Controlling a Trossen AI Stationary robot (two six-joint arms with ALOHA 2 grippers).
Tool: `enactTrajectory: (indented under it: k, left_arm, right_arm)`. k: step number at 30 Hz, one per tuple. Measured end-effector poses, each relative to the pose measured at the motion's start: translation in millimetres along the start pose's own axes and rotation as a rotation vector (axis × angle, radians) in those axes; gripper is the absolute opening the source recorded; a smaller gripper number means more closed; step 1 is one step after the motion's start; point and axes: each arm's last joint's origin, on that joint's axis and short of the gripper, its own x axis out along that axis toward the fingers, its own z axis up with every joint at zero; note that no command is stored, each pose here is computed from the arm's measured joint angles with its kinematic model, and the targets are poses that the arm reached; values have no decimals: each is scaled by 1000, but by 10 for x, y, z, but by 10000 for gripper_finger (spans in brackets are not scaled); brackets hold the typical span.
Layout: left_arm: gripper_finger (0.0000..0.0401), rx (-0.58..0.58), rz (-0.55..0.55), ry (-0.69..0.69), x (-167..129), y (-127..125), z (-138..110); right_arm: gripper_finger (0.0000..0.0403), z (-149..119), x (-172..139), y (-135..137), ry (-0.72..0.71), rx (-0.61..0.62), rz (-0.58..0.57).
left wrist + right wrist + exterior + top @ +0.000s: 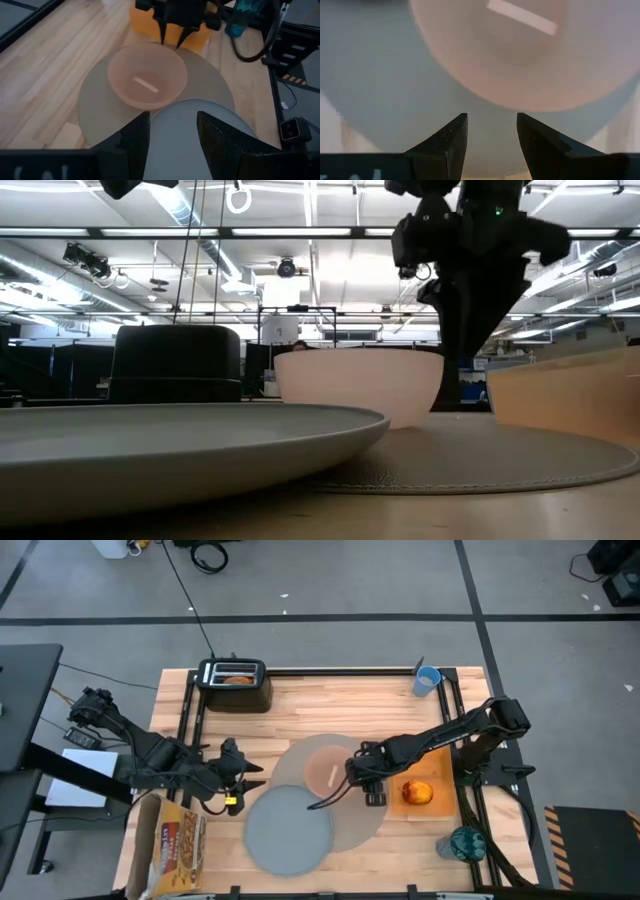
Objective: Arrange a breakfast setting
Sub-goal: Adjust the light orange bowl on the gray mat
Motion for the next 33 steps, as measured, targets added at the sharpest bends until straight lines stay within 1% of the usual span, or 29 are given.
enactTrajectory:
  k: [5, 7, 10, 12, 15, 17, 20, 24, 27, 30, 33]
  left_arm:
    - [171, -1, 3, -1, 3, 4, 3]
    - [171, -7, 12, -4, 15, 20, 13]
    - [171, -22, 40, -16, 38, 61, 43]
    - [171, -38, 54, -26, 60, 90, 70]
    - [171, -64, 68, -51, 91, 128, 122]
    - [171, -80, 70, -69, 104, 141, 152]
    - [171, -88, 72, -76, 110, 148, 165]
    - [171, -87, 30, -54, 95, 115, 145]
    - [171, -82, 11, -47, 78, 84, 128]
    - [171, -78, 0, -44, 66, 62, 115]
    - [171, -75, -6, -43, 59, 52, 108]
  right_arm:
    - [178, 43, -194, -21, 45, -11, -60]
    - [178, 98, -308, -32, 24, -11, -91]
    - [178, 228, -458, -33, -68, 9, -120]
    - [178, 324, -487, -31, -166, 45, -146]
    - [178, 478, -417, -22, -306, 77, -172]
    - [178, 550, -272, -26, -329, 90, -166]
    - [178, 576, -13, -12, -261, 95, -133]
    - [178, 515, 231, 1, -126, 123, -115]
    - [178, 453, 242, -4, -60, 153, -104]
    - [178, 402, 188, -4, -18, 150, -80]
    - [178, 369, 141, 3, 16, 149, -18]
